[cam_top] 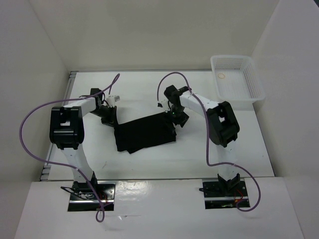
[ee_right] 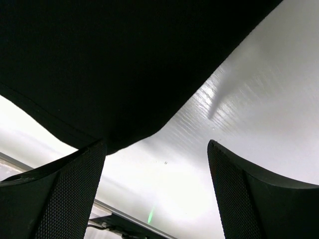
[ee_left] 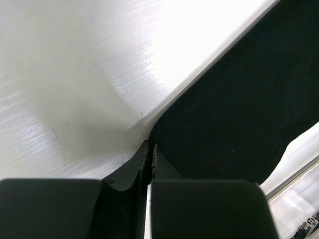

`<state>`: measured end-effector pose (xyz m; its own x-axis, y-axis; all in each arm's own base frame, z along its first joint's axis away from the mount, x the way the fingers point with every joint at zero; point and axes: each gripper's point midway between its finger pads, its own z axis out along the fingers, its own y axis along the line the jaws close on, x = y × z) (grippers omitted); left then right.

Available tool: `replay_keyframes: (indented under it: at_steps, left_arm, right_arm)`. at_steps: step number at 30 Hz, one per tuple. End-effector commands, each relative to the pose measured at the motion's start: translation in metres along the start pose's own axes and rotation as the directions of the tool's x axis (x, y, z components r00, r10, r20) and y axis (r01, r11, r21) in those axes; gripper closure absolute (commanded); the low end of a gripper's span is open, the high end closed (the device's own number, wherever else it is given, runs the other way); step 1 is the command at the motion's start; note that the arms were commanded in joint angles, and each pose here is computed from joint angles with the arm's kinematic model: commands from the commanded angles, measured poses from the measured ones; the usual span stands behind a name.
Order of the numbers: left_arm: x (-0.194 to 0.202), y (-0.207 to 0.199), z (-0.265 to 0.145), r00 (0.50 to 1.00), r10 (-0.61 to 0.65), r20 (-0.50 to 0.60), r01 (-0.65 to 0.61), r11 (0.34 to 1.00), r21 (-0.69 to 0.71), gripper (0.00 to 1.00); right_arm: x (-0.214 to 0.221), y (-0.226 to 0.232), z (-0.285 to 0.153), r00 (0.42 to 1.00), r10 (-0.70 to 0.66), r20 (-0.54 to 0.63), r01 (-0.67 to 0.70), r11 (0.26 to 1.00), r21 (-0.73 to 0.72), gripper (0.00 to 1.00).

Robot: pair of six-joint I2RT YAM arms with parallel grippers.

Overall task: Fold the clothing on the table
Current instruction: Fold the skirt

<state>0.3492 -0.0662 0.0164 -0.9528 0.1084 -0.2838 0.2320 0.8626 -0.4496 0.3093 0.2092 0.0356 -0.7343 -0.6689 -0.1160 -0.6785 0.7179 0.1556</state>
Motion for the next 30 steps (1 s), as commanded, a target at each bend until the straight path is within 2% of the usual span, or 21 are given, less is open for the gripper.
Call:
replay_keyframes:
  at_steps: [1, 3, 10, 13, 17, 19, 24, 30]
  left_arm:
    - [-0.002, 0.012, -0.004, 1.000, 0.019, 0.014, -0.018, 0.998, -0.062, 1.00]
    - [-0.002, 0.012, -0.004, 1.000, 0.019, 0.014, -0.018, 0.998, -0.062, 1.00]
    - [0.002, 0.013, -0.003, 1.000, 0.015, 0.006, -0.014, 0.998, -0.060, 1.00]
    - [0.002, 0.013, -0.003, 1.000, 0.014, 0.006, -0.014, 0.998, -0.060, 1.00]
    - [0.004, 0.014, 0.000, 1.000, 0.010, -0.001, -0.010, 0.998, -0.059, 1.00]
    - [0.004, 0.014, 0.000, 1.000, 0.010, -0.001, -0.010, 0.998, -0.059, 1.00]
    - [0.005, 0.015, 0.002, 1.000, 0.005, -0.009, -0.006, 0.998, -0.057, 1.00]
    - [0.006, 0.016, 0.002, 1.000, 0.005, -0.011, -0.006, 0.998, -0.066, 1.00]
  right_arm:
    - [-0.012, 0.005, 0.001, 0.999, 0.004, 0.033, -0.004, 1.000, -0.018, 0.14]
    - [-0.019, 0.012, -0.005, 0.999, 0.002, 0.053, 0.001, 0.999, -0.053, 0.14]
    - [-0.044, 0.044, -0.027, 0.986, -0.093, 0.137, 0.100, 0.994, -0.043, 0.14]
    - [-0.048, 0.048, -0.028, 0.985, -0.104, 0.138, 0.111, 0.993, -0.043, 0.14]
    - [-0.049, 0.069, -0.028, 0.979, -0.143, 0.148, 0.164, 0.976, -0.142, 0.14]
    - [-0.046, 0.070, -0.025, 0.982, -0.139, 0.131, 0.159, 0.975, -0.157, 0.14]
    - [-0.021, 0.065, 0.017, 0.991, -0.134, 0.010, 0.134, 0.973, -0.187, 0.14]
    - [-0.015, 0.056, 0.044, 0.988, -0.146, -0.041, 0.137, 0.975, -0.177, 0.14]
